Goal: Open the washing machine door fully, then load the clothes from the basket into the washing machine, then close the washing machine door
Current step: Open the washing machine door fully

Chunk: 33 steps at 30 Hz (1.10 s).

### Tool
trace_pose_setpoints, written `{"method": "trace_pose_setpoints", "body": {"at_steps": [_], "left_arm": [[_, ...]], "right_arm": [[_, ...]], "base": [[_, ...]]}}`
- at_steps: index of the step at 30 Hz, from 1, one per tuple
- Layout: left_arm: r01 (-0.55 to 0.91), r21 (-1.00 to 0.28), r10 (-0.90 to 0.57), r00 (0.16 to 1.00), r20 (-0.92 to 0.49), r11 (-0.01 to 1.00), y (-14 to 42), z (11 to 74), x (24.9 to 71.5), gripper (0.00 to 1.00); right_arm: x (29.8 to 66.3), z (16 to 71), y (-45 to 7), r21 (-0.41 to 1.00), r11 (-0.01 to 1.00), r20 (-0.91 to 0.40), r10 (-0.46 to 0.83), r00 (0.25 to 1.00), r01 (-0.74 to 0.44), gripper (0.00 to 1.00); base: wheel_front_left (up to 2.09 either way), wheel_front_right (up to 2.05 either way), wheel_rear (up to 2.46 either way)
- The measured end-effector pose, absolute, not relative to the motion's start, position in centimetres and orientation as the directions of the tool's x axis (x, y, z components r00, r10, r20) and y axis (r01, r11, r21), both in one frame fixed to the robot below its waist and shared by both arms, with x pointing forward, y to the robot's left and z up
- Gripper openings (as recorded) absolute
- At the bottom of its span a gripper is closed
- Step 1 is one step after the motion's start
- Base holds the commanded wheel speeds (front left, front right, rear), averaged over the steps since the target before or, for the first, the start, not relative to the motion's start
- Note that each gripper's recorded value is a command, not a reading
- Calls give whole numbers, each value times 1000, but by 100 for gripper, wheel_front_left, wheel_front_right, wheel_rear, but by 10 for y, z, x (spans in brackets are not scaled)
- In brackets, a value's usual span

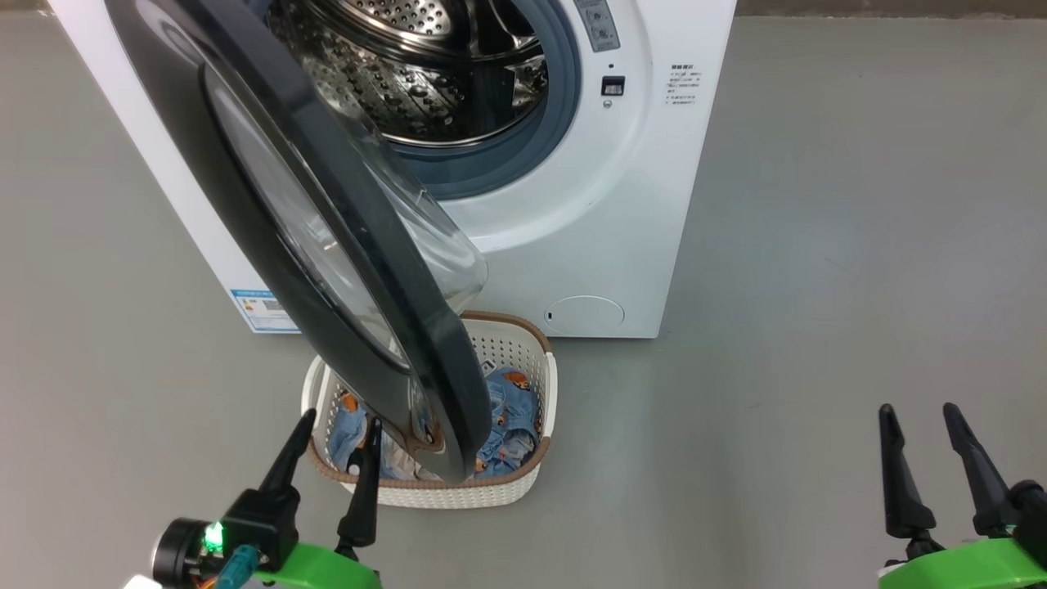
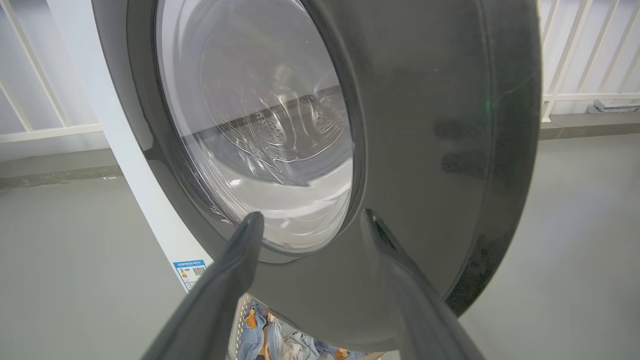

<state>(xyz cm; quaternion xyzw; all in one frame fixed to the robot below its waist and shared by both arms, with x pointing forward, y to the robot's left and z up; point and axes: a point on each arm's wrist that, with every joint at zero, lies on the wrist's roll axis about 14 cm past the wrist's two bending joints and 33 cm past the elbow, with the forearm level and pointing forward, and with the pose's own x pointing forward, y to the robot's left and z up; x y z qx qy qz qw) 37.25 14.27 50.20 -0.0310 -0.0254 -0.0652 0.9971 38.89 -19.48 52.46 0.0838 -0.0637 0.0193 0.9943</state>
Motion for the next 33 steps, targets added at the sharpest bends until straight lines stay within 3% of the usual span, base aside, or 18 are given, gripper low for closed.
{"method": "trace_pose_setpoints", "body": {"at_steps": [14,33], "left_arm": [[132,-58,-128,990,60,990,143,504,368,100],[112,-70,-109,993,50,991,146,500,363,100]], "right_arm": [[387,526,-154,81,986,93,138,986,-146,100],[383,526,-159,99,986,94,121,988,-131,100]], "base": [[0,0,0],[0,0,0]]}}
